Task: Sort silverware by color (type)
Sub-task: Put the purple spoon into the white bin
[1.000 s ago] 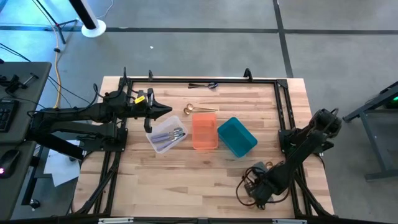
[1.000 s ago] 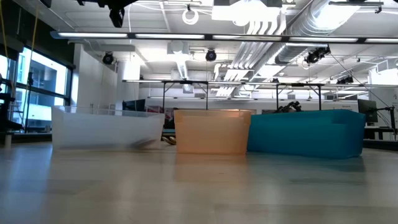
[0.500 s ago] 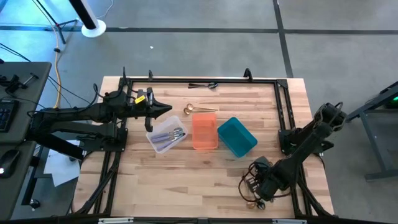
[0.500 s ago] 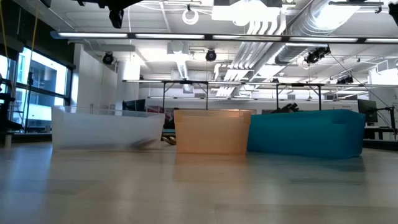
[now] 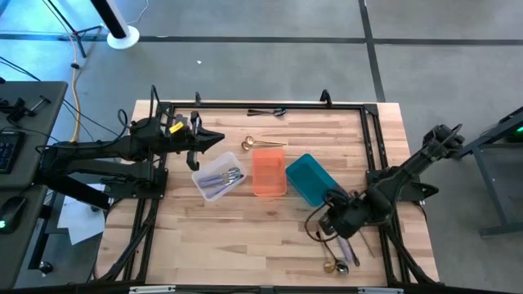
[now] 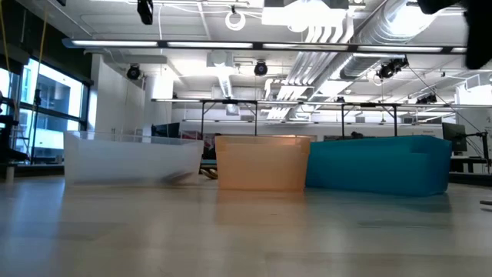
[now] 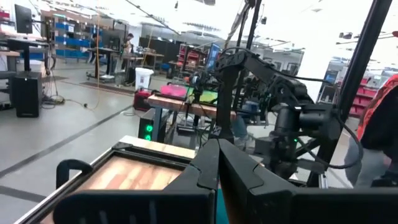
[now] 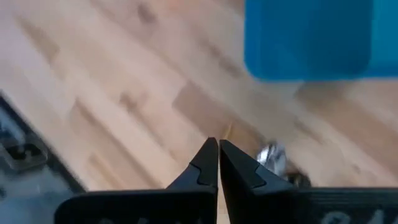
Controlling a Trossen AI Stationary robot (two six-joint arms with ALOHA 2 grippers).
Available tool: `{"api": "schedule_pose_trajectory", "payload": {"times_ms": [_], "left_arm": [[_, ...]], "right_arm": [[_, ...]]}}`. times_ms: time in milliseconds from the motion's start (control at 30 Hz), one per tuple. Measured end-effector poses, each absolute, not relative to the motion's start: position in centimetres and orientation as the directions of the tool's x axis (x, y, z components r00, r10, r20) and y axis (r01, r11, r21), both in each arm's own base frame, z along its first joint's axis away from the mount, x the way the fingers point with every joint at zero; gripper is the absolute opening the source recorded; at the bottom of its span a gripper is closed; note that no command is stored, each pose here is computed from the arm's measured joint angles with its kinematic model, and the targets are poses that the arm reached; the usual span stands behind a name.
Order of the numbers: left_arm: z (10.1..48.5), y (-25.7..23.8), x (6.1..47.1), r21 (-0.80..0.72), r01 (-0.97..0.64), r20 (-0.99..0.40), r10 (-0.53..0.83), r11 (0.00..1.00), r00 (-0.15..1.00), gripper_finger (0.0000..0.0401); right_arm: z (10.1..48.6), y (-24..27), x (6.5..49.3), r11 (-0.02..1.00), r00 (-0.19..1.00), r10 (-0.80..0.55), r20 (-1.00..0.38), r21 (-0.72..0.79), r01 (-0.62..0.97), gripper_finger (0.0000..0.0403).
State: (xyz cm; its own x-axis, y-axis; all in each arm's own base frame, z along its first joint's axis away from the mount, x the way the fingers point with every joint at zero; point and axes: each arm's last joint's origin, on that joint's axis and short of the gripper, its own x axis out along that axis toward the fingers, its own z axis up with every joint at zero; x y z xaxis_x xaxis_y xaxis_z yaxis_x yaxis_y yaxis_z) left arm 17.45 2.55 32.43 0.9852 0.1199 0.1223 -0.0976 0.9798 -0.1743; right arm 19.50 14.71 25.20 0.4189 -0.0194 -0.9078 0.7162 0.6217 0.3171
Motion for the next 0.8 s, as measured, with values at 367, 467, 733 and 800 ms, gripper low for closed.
{"api": "schedule_pose_trajectory", "payload": {"times_ms": [367,467,733,800], "left_arm": [[32.4,2.6,17.5,-0.158,-0.108,0.116,0.127,0.981,0.985,0.0],[32.4,2.6,17.5,-0.159,-0.109,0.115,0.128,0.981,0.985,0.0],[32.4,2.6,17.4,-0.159,-0.112,0.116,0.131,0.981,0.985,0.0],[32.4,2.6,17.4,-0.159,-0.112,0.116,0.131,0.981,0.985,0.0]], "right_arm": [[22.4,17.6,18.0,0.584,0.16,0.256,-0.953,0.284,0.761,0.0],[19.8,18.2,17.7,0.507,0.173,0.339,-0.925,0.334,0.795,0.0],[17.0,17.7,16.7,0.316,0.222,0.312,-0.924,0.322,0.893,0.0006],[16.7,17.6,16.6,0.314,0.22,0.307,-0.926,0.317,0.895,0.0018]]}}
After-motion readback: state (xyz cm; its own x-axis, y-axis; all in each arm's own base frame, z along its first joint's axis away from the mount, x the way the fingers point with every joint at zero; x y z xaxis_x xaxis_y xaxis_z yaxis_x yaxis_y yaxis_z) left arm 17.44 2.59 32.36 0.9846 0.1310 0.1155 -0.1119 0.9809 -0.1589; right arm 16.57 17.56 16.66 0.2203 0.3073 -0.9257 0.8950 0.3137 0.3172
